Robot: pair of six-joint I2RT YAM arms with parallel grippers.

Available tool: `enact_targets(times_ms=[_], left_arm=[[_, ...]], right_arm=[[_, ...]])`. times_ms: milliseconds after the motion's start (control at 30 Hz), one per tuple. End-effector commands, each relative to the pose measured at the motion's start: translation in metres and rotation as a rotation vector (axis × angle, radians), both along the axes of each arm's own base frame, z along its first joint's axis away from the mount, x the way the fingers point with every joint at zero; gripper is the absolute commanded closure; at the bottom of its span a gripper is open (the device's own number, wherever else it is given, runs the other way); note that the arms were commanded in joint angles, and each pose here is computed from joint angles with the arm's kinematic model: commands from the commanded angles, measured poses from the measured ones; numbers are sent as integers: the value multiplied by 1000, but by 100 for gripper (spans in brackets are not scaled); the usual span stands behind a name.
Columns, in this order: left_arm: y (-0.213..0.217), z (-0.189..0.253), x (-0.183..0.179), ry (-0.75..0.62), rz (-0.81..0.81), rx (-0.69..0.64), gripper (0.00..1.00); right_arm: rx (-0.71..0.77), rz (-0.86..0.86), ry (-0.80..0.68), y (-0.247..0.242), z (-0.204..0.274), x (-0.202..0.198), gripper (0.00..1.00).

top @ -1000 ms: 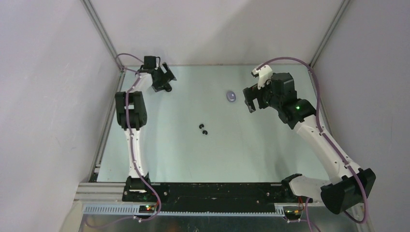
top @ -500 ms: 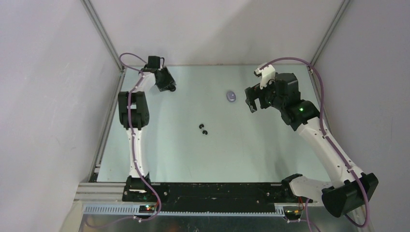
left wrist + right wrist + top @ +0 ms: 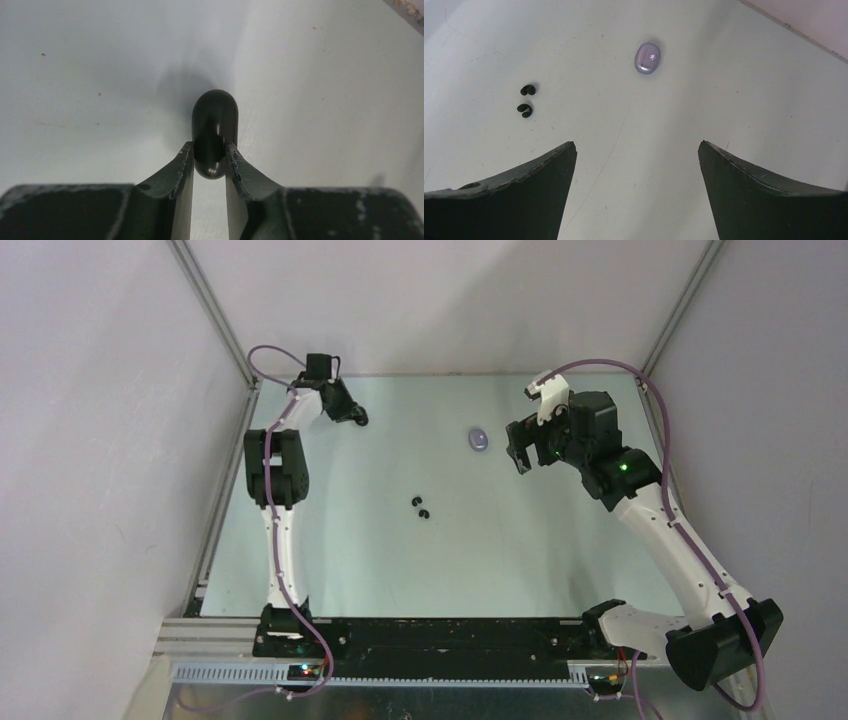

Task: Insert the wireless bluetooth earbuds into the charging case
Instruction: Move the charging case to the center of the board.

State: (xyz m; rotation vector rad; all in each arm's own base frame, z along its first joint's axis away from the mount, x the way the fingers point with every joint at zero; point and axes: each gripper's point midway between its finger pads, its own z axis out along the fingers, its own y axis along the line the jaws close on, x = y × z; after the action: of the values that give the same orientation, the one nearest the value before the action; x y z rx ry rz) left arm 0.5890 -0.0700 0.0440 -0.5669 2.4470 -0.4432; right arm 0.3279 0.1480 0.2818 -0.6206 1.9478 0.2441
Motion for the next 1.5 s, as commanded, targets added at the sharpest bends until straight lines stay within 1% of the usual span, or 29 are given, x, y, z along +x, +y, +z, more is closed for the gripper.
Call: enact_targets(times_ms=[0, 33, 67, 100, 133, 167, 200, 233, 267, 300, 333, 367, 400, 467, 500, 600, 733, 900, 1067, 1167, 1200, 1233, 1267, 1300, 1333, 1367, 1400, 1433, 1467], left_arm=[[-30, -13, -36, 47, -156, 46, 77], [-32, -15, -45, 47, -168, 46, 77], [-36, -26, -60, 77, -193, 41, 77], [-40, -16, -61, 47, -208, 38, 77], [-43, -25, -74, 71, -231, 32, 77], [-49, -17, -78, 57, -254, 19, 76], [-51, -25, -91, 79, -274, 14, 76], [-57, -16, -96, 63, -297, -1, 76], [-59, -24, -109, 83, -317, -3, 75], [-64, -15, -114, 63, -347, -9, 75], [-65, -22, -126, 82, -359, -8, 75], [-71, -14, -131, 63, -388, -8, 75], [-72, -19, -142, 74, -402, -11, 74], [-79, -12, -153, 49, -432, -30, 74], [-84, 0, -156, 20, -449, -56, 73], [-91, 14, -168, -41, -480, -101, 73], [-101, 13, -188, -53, -517, -161, 72], [-110, 11, -199, -68, -553, -218, 72], [-113, 6, -205, -49, -572, -258, 66], [-110, -8, -208, -7, -562, -270, 61], [-108, -10, -208, 0, -556, -272, 59], [-105, -15, -208, 13, -547, -277, 57], [-103, -17, -207, 17, -541, -281, 55], [-101, -19, -207, 25, -532, -294, 54], [-101, -19, -206, 19, -529, -301, 53], [-99, -21, -206, 26, -519, -318, 52], [-98, -21, -204, 19, -515, -329, 52], [-95, -20, -203, 23, -502, -357, 51], [-94, -20, -203, 21, -497, -370, 51]], right_arm=[[38, 7, -45, 1, 16, 1, 4], [43, 12, -39, 2, 15, 1, 4], [46, 10, -35, 1, 14, 2, 3], [50, 14, -29, 2, 13, 2, 4], [51, 10, -26, 1, 12, 3, 4], [54, 15, -18, 2, 10, 4, 4], [55, 12, -14, 0, 9, 5, 4], [59, 18, -6, 1, 6, 5, 4], [66, 25, 1, 1, 6, 5, 4], [67, 27, 9, 1, 4, 5, 4], [72, 40, 15, 2, 3, 4, 4], [73, 49, 21, 4, 1, 3, 4], [76, 72, 26, 7, 0, 2, 4], [83, 108, 50, 13, -8, 1, 4], [85, 121, 64, 15, -13, 1, 4], [109, 189, 133, 29, -31, 2, 4], [119, 265, 197, 45, -46, 0, 4], [77, 374, 185, 80, -51, 3, 2], [21, 543, 108, 135, -66, 2, 1], [-66, 625, 51, 161, -90, 16, 1], [-82, 651, 29, 171, -90, 18, 1], [-125, 682, 33, 179, -107, 22, 0], [-136, 696, 8, 185, -103, 28, 0], [-162, 726, -4, 193, -111, 35, 1], [-184, 754, 8, 198, -127, 39, 1], [-188, 767, -5, 204, -122, 44, 1], [-209, 793, 21, 208, -140, 47, 1], [-213, 804, 13, 214, -137, 52, 1], [-236, 827, 39, 216, -154, 55, 1]])
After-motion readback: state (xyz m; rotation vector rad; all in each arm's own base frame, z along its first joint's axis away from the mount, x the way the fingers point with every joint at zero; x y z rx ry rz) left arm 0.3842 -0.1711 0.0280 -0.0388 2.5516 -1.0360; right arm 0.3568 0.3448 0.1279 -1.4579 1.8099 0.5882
